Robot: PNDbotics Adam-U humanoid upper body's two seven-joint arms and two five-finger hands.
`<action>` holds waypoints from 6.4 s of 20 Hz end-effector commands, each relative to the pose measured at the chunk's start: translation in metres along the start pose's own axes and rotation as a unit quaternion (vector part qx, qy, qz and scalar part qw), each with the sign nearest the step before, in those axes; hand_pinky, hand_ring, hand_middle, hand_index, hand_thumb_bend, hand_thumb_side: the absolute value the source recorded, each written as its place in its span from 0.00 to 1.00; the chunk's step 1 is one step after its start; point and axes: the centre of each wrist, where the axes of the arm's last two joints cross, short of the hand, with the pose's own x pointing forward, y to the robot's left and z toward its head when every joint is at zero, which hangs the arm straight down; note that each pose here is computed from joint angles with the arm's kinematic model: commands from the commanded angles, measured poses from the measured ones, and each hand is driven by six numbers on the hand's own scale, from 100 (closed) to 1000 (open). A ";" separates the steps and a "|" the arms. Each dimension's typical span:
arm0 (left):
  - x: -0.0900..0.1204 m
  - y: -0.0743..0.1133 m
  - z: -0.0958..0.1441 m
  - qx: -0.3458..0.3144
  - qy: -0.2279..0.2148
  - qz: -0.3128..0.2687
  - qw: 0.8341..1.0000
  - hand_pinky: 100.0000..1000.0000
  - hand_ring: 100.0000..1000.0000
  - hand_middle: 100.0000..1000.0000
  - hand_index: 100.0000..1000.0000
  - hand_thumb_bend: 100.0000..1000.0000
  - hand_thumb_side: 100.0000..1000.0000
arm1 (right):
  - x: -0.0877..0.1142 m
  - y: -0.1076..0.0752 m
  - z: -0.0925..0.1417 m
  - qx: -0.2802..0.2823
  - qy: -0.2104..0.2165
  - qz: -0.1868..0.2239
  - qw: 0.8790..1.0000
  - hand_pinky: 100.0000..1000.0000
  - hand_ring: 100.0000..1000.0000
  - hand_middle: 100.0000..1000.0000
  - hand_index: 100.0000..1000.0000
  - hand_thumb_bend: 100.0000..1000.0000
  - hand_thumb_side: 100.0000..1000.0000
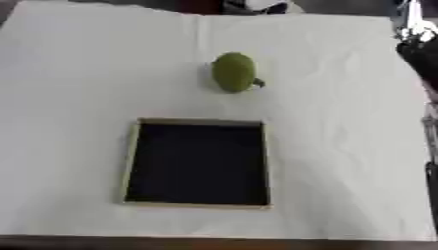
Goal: Pick up objects on the table and place them in the box.
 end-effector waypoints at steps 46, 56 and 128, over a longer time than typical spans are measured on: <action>0.008 -0.001 -0.007 -0.036 -0.013 -0.008 0.999 0.66 0.71 0.73 0.73 0.00 0.56 | 0.061 0.006 -0.084 0.491 -0.074 0.335 0.801 0.87 0.83 0.79 0.86 0.09 0.27; 0.008 -0.002 -0.007 -0.042 -0.004 -0.004 0.999 0.66 0.71 0.73 0.73 0.00 0.57 | 0.018 0.024 -0.111 0.538 0.025 0.281 0.794 0.92 0.84 0.80 0.87 0.17 0.17; 0.008 -0.008 -0.009 -0.050 -0.006 0.009 0.999 0.66 0.72 0.74 0.73 0.00 0.57 | -0.082 0.076 -0.134 0.541 0.083 0.217 0.808 0.77 0.50 0.32 0.53 0.03 0.00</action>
